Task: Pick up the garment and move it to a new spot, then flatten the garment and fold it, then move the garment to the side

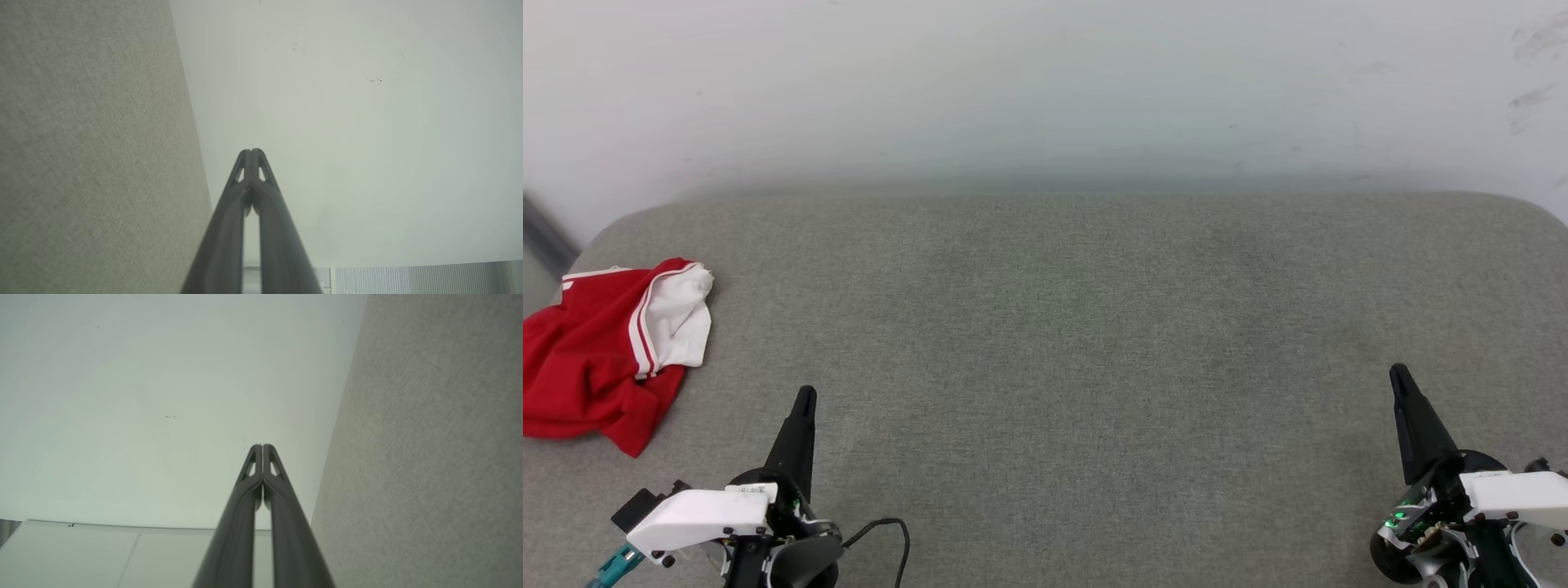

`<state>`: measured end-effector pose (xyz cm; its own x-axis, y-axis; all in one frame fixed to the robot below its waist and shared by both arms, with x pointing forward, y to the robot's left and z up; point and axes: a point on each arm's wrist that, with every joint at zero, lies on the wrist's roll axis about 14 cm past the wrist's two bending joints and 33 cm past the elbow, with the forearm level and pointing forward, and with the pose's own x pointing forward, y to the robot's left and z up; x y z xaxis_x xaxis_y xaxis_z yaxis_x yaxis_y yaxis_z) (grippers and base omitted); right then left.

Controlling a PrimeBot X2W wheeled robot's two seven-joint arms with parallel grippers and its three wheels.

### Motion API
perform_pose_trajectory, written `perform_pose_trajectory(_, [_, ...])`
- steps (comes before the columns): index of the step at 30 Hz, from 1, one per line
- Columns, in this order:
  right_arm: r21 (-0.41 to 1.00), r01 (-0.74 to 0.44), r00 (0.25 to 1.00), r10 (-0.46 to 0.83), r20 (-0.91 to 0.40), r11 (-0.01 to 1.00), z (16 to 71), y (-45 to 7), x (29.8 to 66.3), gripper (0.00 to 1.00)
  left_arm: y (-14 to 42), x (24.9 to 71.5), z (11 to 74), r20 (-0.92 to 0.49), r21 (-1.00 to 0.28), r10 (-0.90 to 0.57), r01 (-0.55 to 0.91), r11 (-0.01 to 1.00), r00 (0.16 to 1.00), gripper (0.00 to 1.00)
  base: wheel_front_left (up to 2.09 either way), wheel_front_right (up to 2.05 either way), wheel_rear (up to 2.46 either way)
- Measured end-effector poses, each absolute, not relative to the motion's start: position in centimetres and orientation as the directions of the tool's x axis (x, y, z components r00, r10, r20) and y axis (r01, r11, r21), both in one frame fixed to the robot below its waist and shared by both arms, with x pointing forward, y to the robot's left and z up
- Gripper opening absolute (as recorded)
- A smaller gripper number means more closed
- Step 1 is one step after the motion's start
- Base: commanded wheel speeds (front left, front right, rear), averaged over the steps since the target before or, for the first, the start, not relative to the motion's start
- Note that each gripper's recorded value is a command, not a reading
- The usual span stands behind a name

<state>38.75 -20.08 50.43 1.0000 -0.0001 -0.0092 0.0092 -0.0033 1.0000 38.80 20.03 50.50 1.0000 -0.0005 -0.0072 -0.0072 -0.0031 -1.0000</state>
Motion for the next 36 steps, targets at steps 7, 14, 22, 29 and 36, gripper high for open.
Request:
perform_pose_trajectory(7, [1.000, 0.009, 1.000, 0.000, -0.009, -0.004, 50.43, -20.08, 38.75, 0.00, 20.03, 38.80, 50.50, -0.007, -1.000, 0.000, -0.007, -0.003, 1.000, 0.00, 0.00, 0.00, 0.00])
perform_pose_trajectory(14, [1.000, 0.009, 1.000, 0.000, -0.009, -0.004, 50.43, -20.08, 38.75, 0.00, 20.03, 38.80, 50.50, -0.007, -1.000, 0.000, -0.007, -0.003, 1.000, 0.00, 0.00, 0.00, 0.00])
perform_pose_trajectory(22, [1.000, 0.009, 1.000, 0.000, -0.009, -0.004, 50.43, -20.08, 38.75, 0.00, 20.03, 38.80, 50.50, -0.007, -1.000, 0.000, -0.007, -0.003, 1.000, 0.00, 0.00, 0.00, 0.00])
perform_pose_trajectory(29, [1.000, 0.009, 1.000, 0.000, -0.009, -0.004, 50.43, -20.08, 38.75, 0.00, 20.03, 38.80, 50.50, -0.007, -1.000, 0.000, -0.007, -0.003, 1.000, 0.00, 0.00, 0.00, 0.00])
perform_pose_trajectory(36, [1.000, 0.009, 1.000, 0.000, -0.009, -0.004, 50.43, -20.08, 38.75, 0.00, 20.02, 38.80, 50.50, -0.007, -1.000, 0.000, -0.007, -0.003, 1.000, 0.00, 0.00, 0.00, 0.00])
